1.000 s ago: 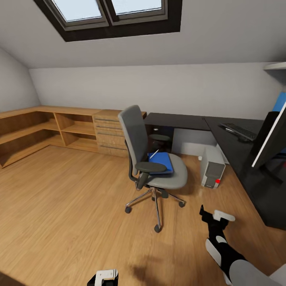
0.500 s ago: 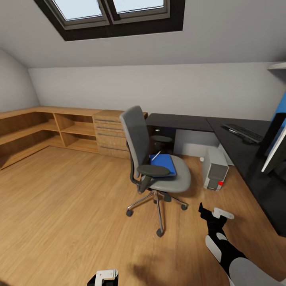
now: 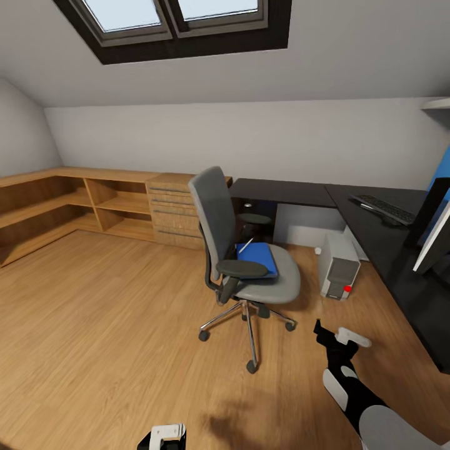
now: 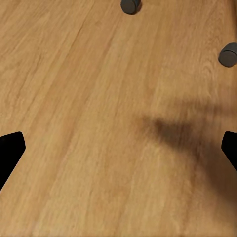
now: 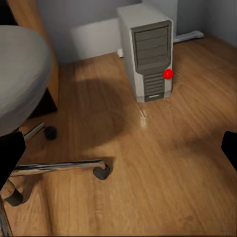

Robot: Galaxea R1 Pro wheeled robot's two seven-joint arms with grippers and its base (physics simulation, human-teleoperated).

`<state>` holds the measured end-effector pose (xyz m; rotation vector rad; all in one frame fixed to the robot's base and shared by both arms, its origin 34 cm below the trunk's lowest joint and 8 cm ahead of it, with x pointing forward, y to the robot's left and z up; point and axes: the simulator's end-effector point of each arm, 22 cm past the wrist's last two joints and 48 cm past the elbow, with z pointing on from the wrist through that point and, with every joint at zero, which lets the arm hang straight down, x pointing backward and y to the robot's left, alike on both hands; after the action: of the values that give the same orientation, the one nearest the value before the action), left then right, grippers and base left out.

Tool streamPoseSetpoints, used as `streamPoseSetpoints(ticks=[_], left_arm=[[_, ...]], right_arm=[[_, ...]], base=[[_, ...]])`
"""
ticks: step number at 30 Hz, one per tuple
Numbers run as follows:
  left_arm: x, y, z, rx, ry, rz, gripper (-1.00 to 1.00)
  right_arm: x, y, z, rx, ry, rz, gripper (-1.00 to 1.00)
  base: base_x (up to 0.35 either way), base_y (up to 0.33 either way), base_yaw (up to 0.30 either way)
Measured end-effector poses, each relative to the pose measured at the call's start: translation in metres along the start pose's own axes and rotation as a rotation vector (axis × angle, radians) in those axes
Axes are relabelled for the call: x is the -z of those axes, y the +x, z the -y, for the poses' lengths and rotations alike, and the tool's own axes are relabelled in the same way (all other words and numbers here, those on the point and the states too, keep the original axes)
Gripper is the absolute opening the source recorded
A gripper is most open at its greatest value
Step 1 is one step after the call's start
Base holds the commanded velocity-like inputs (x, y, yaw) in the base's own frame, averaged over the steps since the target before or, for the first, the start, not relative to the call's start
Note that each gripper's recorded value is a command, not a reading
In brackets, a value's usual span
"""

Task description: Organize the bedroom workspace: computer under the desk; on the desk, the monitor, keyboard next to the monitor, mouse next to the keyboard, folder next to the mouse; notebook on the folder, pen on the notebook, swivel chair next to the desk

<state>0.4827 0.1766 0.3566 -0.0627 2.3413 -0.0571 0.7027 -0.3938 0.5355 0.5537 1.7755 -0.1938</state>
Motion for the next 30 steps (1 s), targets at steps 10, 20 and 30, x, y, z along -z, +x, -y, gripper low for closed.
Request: streamPoseSetpoints(ticks=[10,20,30], left_arm=[[0.000,0.000,0.000,0.000,0.000,0.000,1.00],[0.000,0.000,0.000,0.000,0.000,0.000,1.00],[0.000,0.000,-0.001,-0.001,-0.002,0.000,1.00]], right_arm=[[0.006,0.008,-0.018,-0.024,-0.015,-0.012,1.00],[0.007,0.008,-0.020,-0.027,-0.016,-0.012,1.00],[0.007,0.009,-0.020,-0.028,-0.015,-0.013,1.00]], base=[[0.000,0.000,0.000],[0.000,0.000,0.000],[0.000,0.000,0.000]])
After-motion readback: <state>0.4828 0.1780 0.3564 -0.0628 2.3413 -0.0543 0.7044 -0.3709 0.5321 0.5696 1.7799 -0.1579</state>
